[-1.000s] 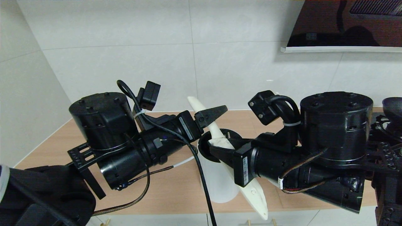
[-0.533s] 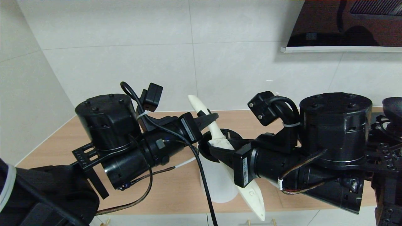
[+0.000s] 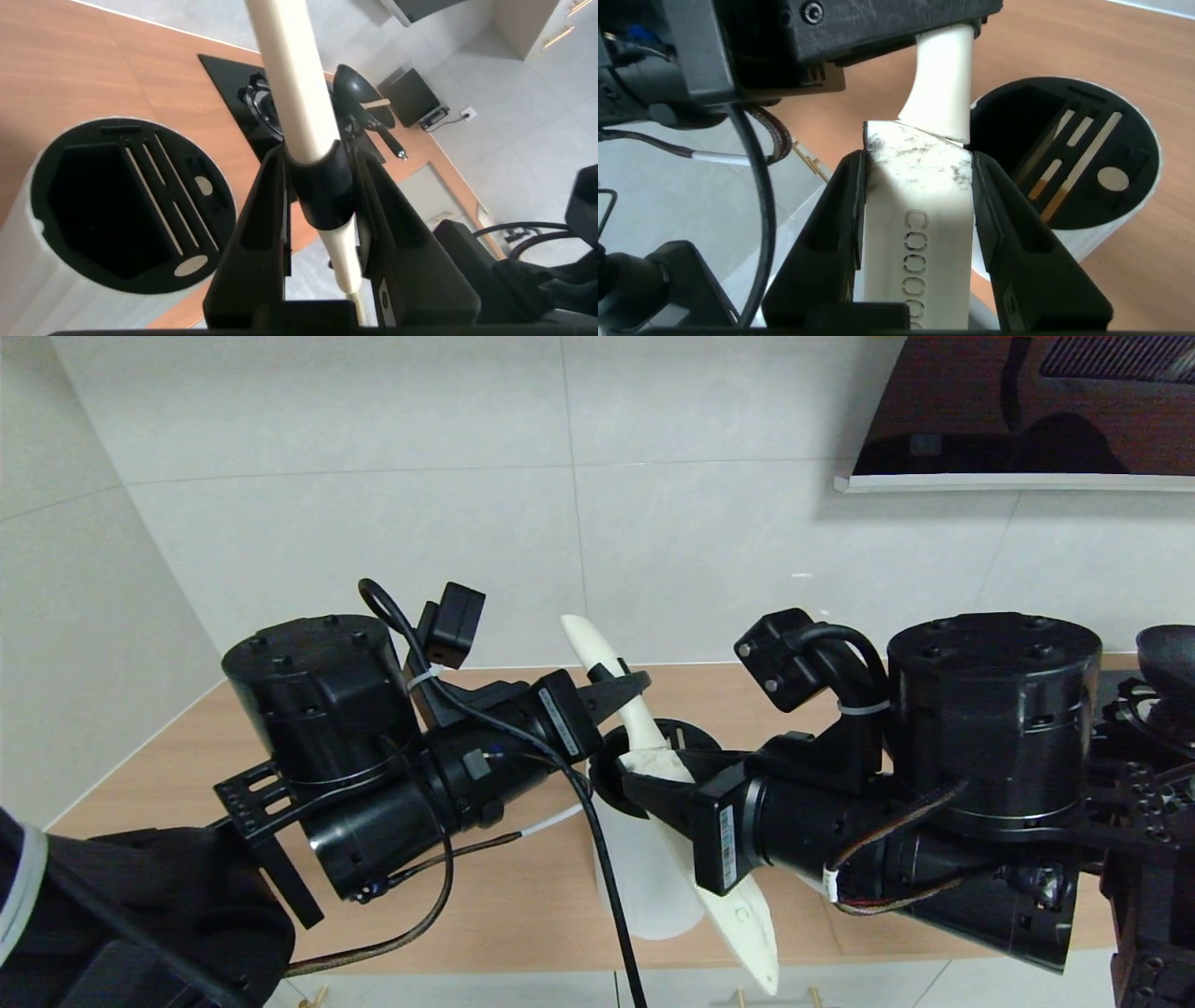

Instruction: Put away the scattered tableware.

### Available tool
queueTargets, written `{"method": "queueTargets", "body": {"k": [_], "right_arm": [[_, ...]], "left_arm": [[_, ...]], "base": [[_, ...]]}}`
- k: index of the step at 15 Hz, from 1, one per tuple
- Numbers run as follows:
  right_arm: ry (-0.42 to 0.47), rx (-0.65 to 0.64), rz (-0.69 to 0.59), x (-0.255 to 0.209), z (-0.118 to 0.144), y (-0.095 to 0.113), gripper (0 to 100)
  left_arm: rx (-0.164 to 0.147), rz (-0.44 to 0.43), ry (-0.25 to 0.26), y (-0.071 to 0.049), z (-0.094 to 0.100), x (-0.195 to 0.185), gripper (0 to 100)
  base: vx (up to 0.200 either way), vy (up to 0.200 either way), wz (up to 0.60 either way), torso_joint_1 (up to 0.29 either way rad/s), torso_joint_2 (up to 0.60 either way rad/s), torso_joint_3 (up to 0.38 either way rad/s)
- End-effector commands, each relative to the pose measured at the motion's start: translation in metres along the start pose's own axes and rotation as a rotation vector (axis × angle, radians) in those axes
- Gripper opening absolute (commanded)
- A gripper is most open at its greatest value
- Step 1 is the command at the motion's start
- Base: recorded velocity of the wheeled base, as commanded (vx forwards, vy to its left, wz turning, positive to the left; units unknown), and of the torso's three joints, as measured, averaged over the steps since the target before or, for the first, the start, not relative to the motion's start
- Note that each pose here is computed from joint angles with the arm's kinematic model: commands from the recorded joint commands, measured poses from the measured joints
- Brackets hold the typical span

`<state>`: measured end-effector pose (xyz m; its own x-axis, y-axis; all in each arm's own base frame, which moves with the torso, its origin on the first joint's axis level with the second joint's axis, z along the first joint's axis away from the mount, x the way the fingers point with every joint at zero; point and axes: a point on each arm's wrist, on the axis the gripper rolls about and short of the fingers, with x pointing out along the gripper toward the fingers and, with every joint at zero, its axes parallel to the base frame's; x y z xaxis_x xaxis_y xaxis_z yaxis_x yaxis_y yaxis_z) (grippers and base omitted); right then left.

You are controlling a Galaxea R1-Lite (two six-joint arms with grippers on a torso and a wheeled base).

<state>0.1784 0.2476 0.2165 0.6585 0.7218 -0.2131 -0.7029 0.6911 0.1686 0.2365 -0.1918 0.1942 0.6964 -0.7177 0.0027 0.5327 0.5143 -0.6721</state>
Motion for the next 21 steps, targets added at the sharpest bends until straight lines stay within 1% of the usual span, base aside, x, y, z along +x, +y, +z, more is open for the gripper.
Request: {"method": "queueTargets", "body": {"k": [1, 2, 3, 6, 8, 9, 10, 11, 13, 14, 15, 16, 18, 19, 21], "right_arm": [[0.003, -0.001, 0.000, 0.000, -0.001, 0.000, 0], [0.006, -0.001, -0.001, 0.001, -0.001, 0.000, 0], [0.003, -0.001, -0.002, 0.001, -0.001, 0.000, 100], [-0.004, 0.000, -0.003, 0.000, 0.001, -0.001, 100], [-0.018, 0.006, -0.021, -0.002, 0.005, -0.006, 100], [-0.028, 0.010, -0.034, -0.004, 0.007, -0.011, 100], [-0.043, 0.019, -0.069, -0.006, 0.012, -0.023, 100], [-0.052, 0.028, -0.110, -0.006, 0.015, -0.036, 100], [-0.054, 0.040, -0.165, -0.008, 0.016, -0.052, 100], [-0.054, 0.040, -0.176, -0.009, 0.015, -0.055, 100], [-0.062, 0.044, -0.192, -0.011, 0.017, -0.060, 100], [-0.070, 0.047, -0.205, -0.013, 0.019, -0.064, 100], [-0.070, 0.052, -0.229, -0.013, 0.020, -0.072, 100], [-0.068, 0.055, -0.245, -0.011, 0.019, -0.077, 100], [-0.065, 0.058, -0.254, -0.009, 0.018, -0.080, 100]], "left_arm": [[0.001, -0.006, -0.006, -0.002, 0.001, -0.001, 0], [0.001, -0.006, -0.006, -0.002, 0.001, -0.001, 0], [-0.001, -0.006, -0.006, -0.002, 0.001, -0.001, 0], [-0.001, -0.006, -0.009, -0.002, 0.002, -0.002, 0], [0.000, -0.008, -0.018, -0.003, 0.004, -0.003, 0], [0.002, -0.013, -0.030, -0.005, 0.006, -0.004, 0], [0.007, -0.025, -0.054, -0.008, 0.010, -0.007, 0], [0.011, -0.042, -0.082, -0.014, 0.017, -0.010, 0], [0.016, -0.059, -0.107, -0.024, 0.028, -0.019, 0], [0.015, -0.063, -0.112, -0.028, 0.031, -0.022, 0], [0.015, -0.046, -0.121, -0.033, 0.037, -0.027, 0], [0.014, -0.018, -0.143, -0.038, 0.044, -0.027, 0], [0.034, 0.060, -0.174, -0.041, 0.050, -0.022, 0], [0.045, 0.113, -0.197, -0.042, 0.054, -0.020, 0], [0.066, 0.204, -0.230, -0.048, 0.063, -0.019, 0]], "base": [[0.000, 0.000, 0.00, 0.000, 0.00, 0.000], [0.000, 0.000, 0.00, 0.000, 0.00, 0.000], [0.000, 0.000, 0.00, 0.000, 0.00, 0.000], [0.000, 0.000, 0.00, 0.000, 0.00, 0.000], [0.000, 0.000, 0.00, 0.000, 0.00, 0.000], [0.000, 0.000, 0.00, 0.000, 0.00, 0.000], [0.000, 0.000, 0.00, 0.000, 0.00, 0.000], [0.000, 0.000, 0.00, 0.000, 0.00, 0.000], [0.000, 0.000, 0.00, 0.000, 0.00, 0.000], [0.000, 0.000, 0.00, 0.000, 0.00, 0.000], [0.000, 0.000, 0.00, 0.000, 0.00, 0.000], [0.000, 0.000, 0.00, 0.000, 0.00, 0.000], [0.000, 0.000, 0.00, 0.000, 0.00, 0.000], [0.000, 0.000, 0.00, 0.000, 0.00, 0.000], [0.000, 0.000, 0.00, 0.000, 0.00, 0.000]]}}
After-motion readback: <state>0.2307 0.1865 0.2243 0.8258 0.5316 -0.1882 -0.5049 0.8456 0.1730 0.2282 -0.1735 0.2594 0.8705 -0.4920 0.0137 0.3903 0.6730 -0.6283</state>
